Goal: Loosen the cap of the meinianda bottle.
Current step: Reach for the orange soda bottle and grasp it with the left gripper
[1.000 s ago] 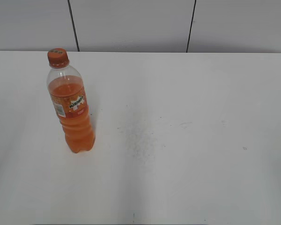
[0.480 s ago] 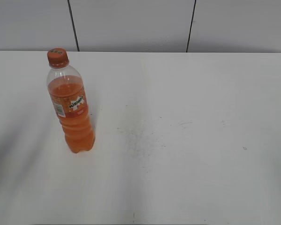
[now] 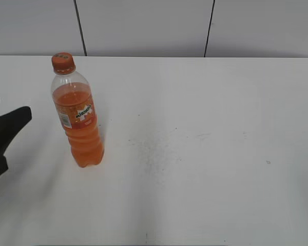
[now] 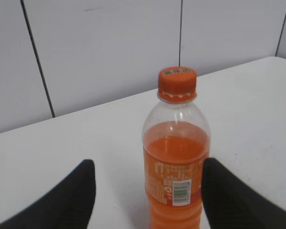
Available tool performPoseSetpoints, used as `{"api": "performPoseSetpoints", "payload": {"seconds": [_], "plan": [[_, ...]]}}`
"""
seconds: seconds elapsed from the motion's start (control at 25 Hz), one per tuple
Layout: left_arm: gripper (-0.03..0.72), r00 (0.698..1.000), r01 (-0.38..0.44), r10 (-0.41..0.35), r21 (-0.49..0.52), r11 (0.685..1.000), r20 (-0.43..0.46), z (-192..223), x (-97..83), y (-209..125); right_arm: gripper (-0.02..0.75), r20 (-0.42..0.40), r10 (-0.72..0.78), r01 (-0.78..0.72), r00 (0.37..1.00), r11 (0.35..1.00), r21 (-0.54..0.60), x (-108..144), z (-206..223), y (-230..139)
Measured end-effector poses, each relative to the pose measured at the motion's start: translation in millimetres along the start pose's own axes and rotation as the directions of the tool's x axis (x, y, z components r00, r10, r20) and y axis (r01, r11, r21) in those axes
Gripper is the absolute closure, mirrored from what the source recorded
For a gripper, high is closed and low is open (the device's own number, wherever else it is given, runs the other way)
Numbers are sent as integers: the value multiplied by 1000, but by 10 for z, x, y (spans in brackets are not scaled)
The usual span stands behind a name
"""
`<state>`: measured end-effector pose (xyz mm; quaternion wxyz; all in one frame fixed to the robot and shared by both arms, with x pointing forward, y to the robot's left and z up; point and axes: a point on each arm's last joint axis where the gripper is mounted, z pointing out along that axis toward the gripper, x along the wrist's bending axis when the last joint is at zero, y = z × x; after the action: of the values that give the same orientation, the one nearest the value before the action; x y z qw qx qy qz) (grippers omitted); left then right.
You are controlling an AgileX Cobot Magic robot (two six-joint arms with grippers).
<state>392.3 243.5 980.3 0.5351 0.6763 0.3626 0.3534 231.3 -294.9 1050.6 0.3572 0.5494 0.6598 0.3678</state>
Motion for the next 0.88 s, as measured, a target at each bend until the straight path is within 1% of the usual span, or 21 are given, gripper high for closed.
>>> {"api": "performPoseSetpoints", "payload": {"seconds": [0.12, 0.16, 0.2, 0.24, 0.32, 0.36, 0.4, 0.48, 0.56, 0.68, 0.8, 0.88], "plan": [[253, 998, -38, 37, 16, 999, 43, 38, 59, -138, 214, 0, 0, 0, 1000, 1000, 0, 0, 0, 0], [248, 998, -28, 27, 15, 999, 56, 56, 100, -177, 214, 0, 0, 0, 1000, 1000, 0, 0, 0, 0], [234, 996, -21, 20, 10, 1000, 91, 76, 121, -217, 214, 0, 0, 0, 1000, 1000, 0, 0, 0, 0], [212, 993, -16, 14, 9, 1000, 115, 82, 161, -263, 214, 0, 0, 0, 1000, 1000, 0, 0, 0, 0], [132, 983, 17, -19, 17, 1000, 180, 120, 253, -373, 214, 0, 0, 0, 1000, 1000, 0, 0, 0, 0], [80, 972, 26, -33, 30, 999, 234, 153, 283, -429, 214, 0, 0, 0, 1000, 1000, 0, 0, 0, 0], [53, 961, 33, -46, 54, 998, 273, 182, 319, -486, 214, 0, 0, 0, 1000, 1000, 0, 0, 0, 0], [37, 929, 39, -76, 108, 993, 361, 265, 385, -605, 214, 0, 0, 0, 1000, 1000, 0, 0, 0, 0], [36, 889, 8, -68, 132, 991, 453, 353, 433, -671, 214, 0, 0, 0, 1000, 1000, 0, 0, 0, 0], [36, 855, -34, -39, 131, 991, 518, 477, 532, -707, 214, 0, 0, 0, 1000, 1000, 0, 0, 0, 0], [38, 835, -84, 12, 106, 991, 551, 603, 667, -689, 214, 0, 0, 0, 1000, 1000, 0, 0, 0, 0], [39, 823, -100, 27, 99, 990, 568, 670, 735, -701, 214, 0, 0, 0, 1000, 1000, 0, 0, 0, 0]]}}
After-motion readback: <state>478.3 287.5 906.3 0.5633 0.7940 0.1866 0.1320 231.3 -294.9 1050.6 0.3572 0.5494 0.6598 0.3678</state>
